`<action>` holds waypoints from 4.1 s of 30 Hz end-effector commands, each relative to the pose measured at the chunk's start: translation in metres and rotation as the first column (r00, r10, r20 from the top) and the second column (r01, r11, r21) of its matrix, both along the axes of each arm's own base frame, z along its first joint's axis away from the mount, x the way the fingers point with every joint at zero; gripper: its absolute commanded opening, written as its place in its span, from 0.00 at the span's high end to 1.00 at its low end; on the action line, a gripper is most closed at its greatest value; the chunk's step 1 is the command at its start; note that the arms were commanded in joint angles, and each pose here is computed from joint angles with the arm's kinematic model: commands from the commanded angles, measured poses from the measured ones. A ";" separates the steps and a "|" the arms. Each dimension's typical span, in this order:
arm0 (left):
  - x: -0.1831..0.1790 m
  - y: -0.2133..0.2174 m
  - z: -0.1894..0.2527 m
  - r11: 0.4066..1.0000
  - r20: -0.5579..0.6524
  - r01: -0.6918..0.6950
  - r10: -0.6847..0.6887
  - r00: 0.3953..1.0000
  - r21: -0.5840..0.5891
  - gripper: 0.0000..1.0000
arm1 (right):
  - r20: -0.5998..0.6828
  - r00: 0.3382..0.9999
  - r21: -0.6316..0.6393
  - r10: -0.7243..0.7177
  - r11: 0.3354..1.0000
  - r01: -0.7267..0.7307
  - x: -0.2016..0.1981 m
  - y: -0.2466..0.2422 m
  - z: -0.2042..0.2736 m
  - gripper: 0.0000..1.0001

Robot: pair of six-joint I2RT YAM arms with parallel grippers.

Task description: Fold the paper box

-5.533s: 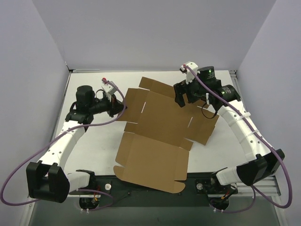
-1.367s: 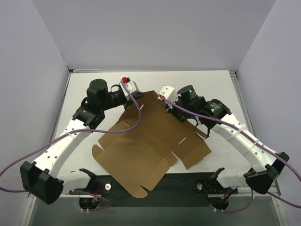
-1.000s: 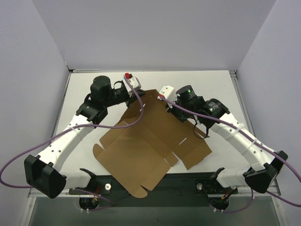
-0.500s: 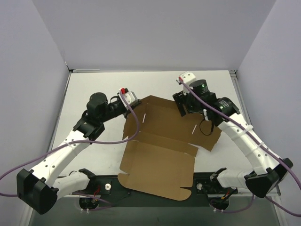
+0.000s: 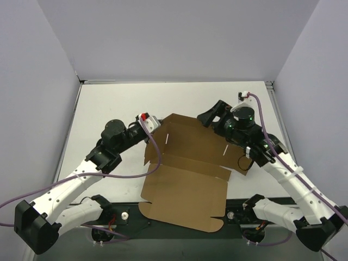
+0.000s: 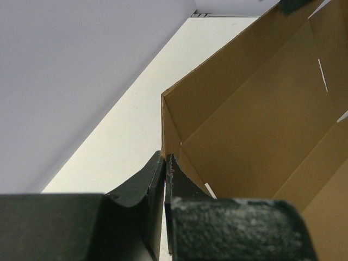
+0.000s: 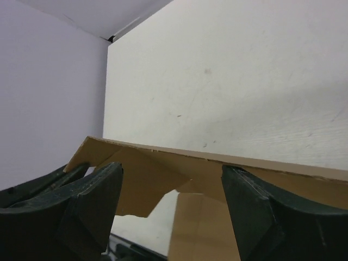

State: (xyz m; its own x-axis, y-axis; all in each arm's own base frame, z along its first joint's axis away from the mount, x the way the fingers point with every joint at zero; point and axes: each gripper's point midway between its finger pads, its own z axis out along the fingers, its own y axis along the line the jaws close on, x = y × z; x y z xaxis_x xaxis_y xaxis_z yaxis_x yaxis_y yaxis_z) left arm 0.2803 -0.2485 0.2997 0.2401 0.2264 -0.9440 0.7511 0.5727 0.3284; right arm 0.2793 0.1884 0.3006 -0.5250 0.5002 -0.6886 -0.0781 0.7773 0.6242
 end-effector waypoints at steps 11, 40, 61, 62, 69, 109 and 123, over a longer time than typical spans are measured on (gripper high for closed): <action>-0.016 -0.006 0.012 1.000 0.124 -0.007 0.006 0.992 0.008 1.00 | -0.196 0.970 0.522 -0.146 0.822 0.229 0.024 0.028 -0.016 0.26; -0.053 -0.022 -0.004 0.984 0.282 0.043 -0.091 0.955 0.172 1.00 | -0.329 0.934 0.516 -0.140 0.802 0.302 0.030 0.020 -0.052 0.49; -0.060 -0.016 -0.006 0.985 0.248 -0.039 -0.004 0.969 0.168 0.26 | -0.346 0.932 0.515 -0.110 0.808 0.287 0.033 0.009 -0.057 0.91; -0.059 -0.013 -0.003 0.987 0.230 -0.047 0.010 0.973 0.153 0.23 | -0.347 0.932 0.520 -0.109 0.804 0.288 0.033 0.009 -0.057 0.91; -0.047 0.019 -0.018 0.993 -0.012 -0.114 0.114 0.993 0.025 0.16 | -0.346 0.933 0.552 -0.098 0.783 0.287 0.035 0.007 -0.060 0.95; -0.013 -0.048 0.024 0.933 -0.571 -0.128 -0.095 0.815 -0.337 0.28 | -0.186 0.947 0.348 -0.261 0.884 0.312 0.033 -0.038 -0.058 1.00; -0.016 -0.072 -0.008 0.936 -0.630 -0.115 -0.130 0.765 -0.333 0.29 | -0.179 0.946 0.320 -0.270 0.893 0.316 0.033 -0.039 -0.062 1.00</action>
